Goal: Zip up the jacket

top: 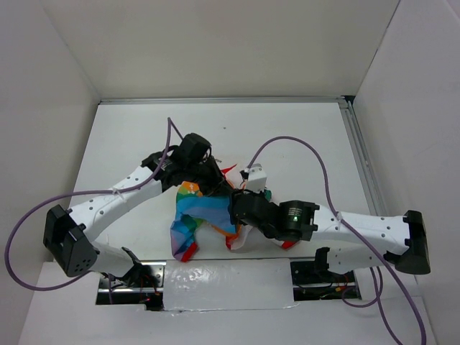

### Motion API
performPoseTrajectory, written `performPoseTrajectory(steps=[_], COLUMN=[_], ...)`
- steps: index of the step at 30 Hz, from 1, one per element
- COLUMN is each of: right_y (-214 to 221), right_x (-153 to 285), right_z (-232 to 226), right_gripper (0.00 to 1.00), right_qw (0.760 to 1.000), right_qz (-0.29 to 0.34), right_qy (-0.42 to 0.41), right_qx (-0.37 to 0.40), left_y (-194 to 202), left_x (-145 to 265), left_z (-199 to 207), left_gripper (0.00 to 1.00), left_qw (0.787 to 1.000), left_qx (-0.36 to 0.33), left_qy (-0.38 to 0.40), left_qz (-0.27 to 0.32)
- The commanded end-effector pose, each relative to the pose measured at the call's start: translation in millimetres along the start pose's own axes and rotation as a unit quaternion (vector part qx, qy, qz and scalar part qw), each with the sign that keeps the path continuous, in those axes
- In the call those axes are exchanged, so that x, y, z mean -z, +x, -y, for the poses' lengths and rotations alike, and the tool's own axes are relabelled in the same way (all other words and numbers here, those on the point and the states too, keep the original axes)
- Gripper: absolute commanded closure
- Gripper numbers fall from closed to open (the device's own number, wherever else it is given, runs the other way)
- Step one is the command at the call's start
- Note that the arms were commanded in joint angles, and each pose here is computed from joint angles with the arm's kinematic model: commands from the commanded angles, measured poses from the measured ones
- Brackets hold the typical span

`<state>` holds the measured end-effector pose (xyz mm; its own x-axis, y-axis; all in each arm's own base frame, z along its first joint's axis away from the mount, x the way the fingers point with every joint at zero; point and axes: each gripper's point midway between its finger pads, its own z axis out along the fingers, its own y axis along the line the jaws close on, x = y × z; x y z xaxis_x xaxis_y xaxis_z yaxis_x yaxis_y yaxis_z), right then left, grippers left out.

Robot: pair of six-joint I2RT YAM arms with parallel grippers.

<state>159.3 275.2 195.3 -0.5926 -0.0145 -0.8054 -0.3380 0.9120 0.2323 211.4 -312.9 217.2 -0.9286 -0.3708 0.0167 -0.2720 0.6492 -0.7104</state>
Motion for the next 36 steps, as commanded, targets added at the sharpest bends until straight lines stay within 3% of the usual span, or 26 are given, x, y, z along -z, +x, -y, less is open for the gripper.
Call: performPoseTrajectory(steps=[1,9,16,21,23,31,36], right_y=[-27.4,-23.4,-30.7,-35.3,-36.9,-34.2,-28.2], right_x=[2.1,-10.2,-13.8,-13.1,-12.8,-9.3,2.5], right_z=[-4.5,6.6,13.0,15.2,17.7,17.7,4.7], right_gripper=[0.4,0.46,0.58,0.77,1.0,1.0,1.0], right_qw=[0.997,0.995,0.991,0.99,0.989,0.992,0.999], right_qz=[0.044,0.049,0.072,0.078,0.082,0.07,0.037], right_qy=[0.024,0.082,0.108,0.111,0.115,0.105,0.037], right_qx=[-0.054,-0.041,-0.042,-0.045,-0.046,-0.024,0.006], left_y=[1.3,4.1,7.6,7.0,7.4,5.0,1.0], left_x=[18.7,21.7,21.2,20.4,19.8,17.6,13.9], left_z=[20.1,20.9,22.4,21.0,19.7,17.0,11.3], left_gripper=[1.0,1.0,1.0,1.0,1.0,1.0,1.0], left_qw=[0.999,0.999,0.998,0.998,0.998,0.998,0.998], left_qx=[-0.007,-0.014,-0.025,-0.027,-0.027,-0.033,-0.043], left_qy=[0.037,0.046,0.055,0.053,0.052,0.047,0.033], left_qz=[0.008,0.004,-0.005,-0.003,-0.004,0.002,0.01])
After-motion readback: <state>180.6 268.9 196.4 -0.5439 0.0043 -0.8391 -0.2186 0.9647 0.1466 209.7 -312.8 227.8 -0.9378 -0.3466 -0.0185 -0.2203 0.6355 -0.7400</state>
